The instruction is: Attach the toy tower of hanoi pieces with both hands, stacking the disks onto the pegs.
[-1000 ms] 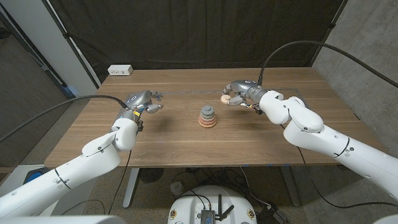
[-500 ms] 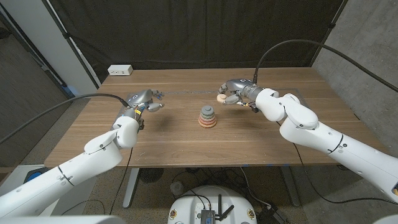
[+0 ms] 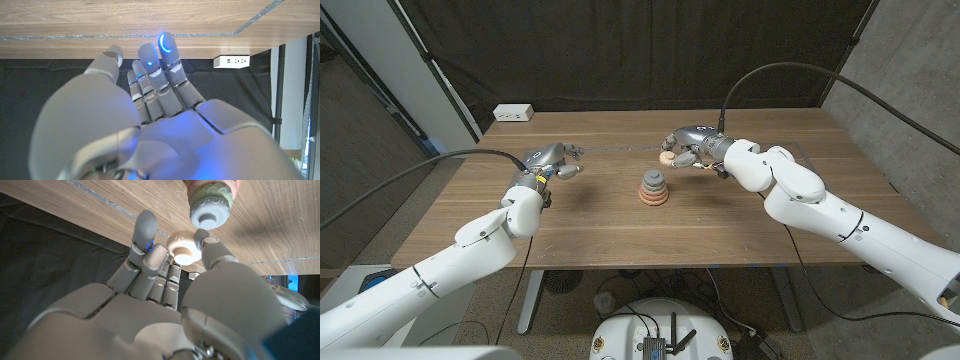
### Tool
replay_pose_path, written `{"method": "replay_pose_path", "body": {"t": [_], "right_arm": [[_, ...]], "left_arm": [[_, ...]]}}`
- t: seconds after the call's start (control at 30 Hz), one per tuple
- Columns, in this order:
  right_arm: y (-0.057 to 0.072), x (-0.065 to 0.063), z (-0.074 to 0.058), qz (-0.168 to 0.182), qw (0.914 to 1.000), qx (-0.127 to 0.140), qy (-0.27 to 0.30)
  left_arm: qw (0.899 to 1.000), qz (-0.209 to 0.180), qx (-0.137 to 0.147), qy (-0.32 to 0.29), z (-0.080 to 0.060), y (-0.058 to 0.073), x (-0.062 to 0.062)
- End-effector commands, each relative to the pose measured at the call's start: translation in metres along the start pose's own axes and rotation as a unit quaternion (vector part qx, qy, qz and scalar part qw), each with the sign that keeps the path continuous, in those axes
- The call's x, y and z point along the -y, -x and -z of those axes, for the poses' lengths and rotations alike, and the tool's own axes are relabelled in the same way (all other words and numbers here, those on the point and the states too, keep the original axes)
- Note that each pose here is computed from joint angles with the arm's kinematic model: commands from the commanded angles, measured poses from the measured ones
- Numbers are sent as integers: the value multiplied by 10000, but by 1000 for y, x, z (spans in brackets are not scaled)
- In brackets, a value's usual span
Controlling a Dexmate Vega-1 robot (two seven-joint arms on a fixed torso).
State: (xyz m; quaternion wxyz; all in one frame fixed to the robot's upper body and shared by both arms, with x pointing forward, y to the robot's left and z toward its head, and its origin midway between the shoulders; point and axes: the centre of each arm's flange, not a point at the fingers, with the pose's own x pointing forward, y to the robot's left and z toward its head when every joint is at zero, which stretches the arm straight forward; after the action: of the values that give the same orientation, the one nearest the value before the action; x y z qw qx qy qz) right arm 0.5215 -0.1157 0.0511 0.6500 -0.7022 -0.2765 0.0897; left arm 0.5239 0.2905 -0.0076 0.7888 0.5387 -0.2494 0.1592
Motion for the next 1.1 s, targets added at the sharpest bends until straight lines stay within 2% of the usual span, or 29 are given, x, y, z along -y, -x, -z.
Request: {"method": "replay_pose_path", "body": {"t": [0.03, 0.33, 0.6, 1.1], "right_arm": [[-7, -1, -8, -92, 9999, 120, 47], [-15, -3, -17, -238, 9994, 222, 154], [-20, -4, -25, -331, 9990, 159, 268], [-31, -9, -31, -599, 9974, 85, 397]], "left_arm": [[10000, 55, 9, -26, -1, 3, 1], [10000, 88, -26, -4, 1, 8, 2], [10000, 97, -15, 15, 3, 11, 3], [10000, 92, -11, 21, 5, 14, 2]]}}
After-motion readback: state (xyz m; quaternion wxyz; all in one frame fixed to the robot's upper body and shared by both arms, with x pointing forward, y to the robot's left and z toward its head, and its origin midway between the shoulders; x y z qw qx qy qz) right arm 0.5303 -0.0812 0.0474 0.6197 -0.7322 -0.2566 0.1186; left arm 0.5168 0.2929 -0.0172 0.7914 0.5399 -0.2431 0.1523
